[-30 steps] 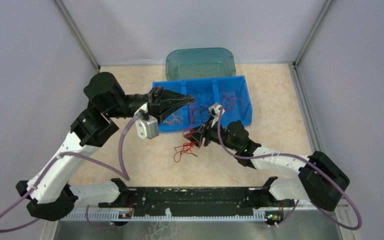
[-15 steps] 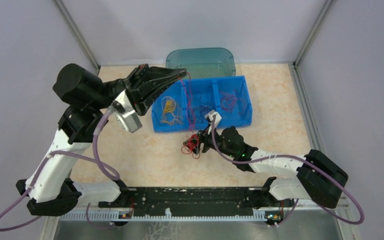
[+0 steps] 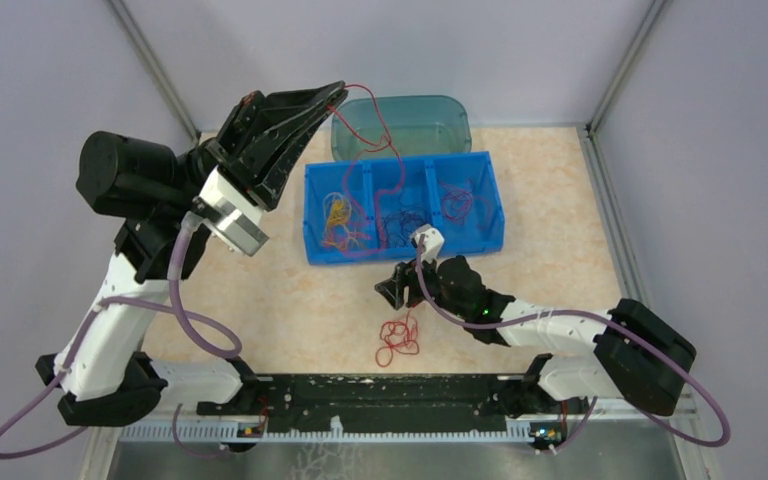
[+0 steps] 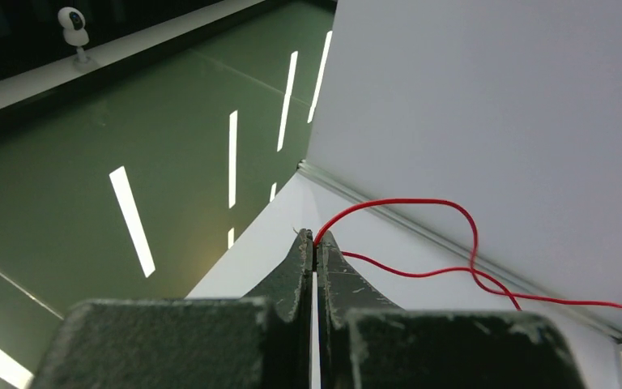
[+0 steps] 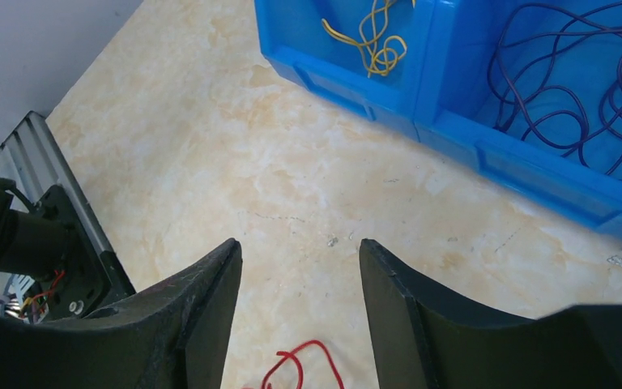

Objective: Untangle the cables

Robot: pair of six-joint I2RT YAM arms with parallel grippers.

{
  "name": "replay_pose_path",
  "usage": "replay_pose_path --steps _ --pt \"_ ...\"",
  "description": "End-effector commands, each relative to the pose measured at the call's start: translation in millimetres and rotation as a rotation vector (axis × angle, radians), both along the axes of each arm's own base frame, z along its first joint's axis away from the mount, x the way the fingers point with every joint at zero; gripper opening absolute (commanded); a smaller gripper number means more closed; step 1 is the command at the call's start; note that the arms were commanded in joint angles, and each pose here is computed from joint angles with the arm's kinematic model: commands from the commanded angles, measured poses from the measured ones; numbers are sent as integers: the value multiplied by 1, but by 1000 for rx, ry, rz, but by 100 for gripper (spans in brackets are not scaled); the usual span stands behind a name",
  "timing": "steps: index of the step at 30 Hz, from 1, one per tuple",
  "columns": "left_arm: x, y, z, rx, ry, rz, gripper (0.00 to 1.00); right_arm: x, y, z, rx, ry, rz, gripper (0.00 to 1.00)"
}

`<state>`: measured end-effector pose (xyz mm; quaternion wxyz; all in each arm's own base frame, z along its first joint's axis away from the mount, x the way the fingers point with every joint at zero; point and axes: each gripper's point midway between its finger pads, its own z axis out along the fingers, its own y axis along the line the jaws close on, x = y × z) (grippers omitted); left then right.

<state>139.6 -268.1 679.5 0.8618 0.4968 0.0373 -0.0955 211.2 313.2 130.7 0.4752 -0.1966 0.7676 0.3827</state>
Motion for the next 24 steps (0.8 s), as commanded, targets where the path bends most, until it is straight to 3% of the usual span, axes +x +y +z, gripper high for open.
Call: replay_pose_path --steps 1,7,14,19,24 --pt "-7 15 31 -103 -94 44 0 0 -2 10 23 -38 -13 54" --pt "-7 21 49 -158 -154 83 0 -2 -10 2 16 -32 -34 52" --pt "16 -2 15 -42 -69 92 0 21 -29 49 15 -126 -164 65" --pt "48 -27 -31 44 48 119 0 49 -73 101 28 -205 -351 68" --pt "86 -55 -82 102 195 147 0 82 -160 115 -46 -165 -746 63"
